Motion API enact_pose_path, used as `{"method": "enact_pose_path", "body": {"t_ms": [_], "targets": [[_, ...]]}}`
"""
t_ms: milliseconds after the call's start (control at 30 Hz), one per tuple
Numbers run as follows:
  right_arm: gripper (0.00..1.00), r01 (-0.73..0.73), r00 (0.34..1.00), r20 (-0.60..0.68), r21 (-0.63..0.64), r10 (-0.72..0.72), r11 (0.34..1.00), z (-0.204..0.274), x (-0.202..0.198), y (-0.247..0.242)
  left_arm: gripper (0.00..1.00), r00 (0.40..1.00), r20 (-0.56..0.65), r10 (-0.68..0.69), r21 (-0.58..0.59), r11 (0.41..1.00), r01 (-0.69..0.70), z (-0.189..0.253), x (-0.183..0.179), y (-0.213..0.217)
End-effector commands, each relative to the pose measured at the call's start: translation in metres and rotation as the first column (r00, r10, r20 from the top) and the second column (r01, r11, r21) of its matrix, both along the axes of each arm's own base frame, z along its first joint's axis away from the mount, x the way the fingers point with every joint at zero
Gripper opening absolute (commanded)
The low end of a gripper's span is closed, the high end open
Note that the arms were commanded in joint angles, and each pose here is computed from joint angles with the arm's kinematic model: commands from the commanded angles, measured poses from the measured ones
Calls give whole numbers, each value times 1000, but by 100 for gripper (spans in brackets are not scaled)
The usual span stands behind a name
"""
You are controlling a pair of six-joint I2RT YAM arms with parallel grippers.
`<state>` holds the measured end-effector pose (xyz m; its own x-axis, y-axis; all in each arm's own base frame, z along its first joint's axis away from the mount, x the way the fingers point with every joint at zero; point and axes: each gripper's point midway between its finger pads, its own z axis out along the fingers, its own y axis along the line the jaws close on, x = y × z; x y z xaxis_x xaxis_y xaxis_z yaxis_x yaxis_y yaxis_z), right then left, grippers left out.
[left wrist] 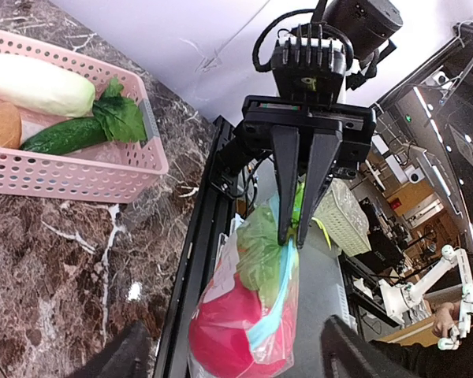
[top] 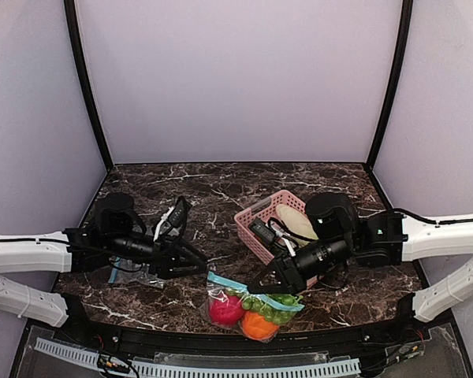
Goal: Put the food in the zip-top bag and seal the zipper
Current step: Zip the zipper on the zipper food storage bag.
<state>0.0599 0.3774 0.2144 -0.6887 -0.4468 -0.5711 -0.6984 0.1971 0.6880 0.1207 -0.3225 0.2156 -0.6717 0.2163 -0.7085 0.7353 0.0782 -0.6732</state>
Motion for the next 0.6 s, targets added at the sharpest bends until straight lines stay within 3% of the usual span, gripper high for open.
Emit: {"method": "enact_pose_path", "body": {"t_ms": [0, 133, 400, 567], "targets": [[0, -72, 997, -11, 9, 72, 997, 9, -11, 2, 88, 996, 43, -77, 44, 996, 76, 13, -12, -5], [0, -73, 997, 4, 42, 72, 996, 19, -10, 5, 98, 993, 65, -101, 55, 994, 98, 14, -16, -17], [0, -55, 998, 39, 90, 51, 994, 35, -4, 9, 99, 971, 74, -228, 90, 971, 221, -5, -54, -60], [0, -53, 998, 49, 108, 48, 993, 41, -2, 10, 98, 970, 60, -237, 74, 970, 232, -11, -59, -70]]}}
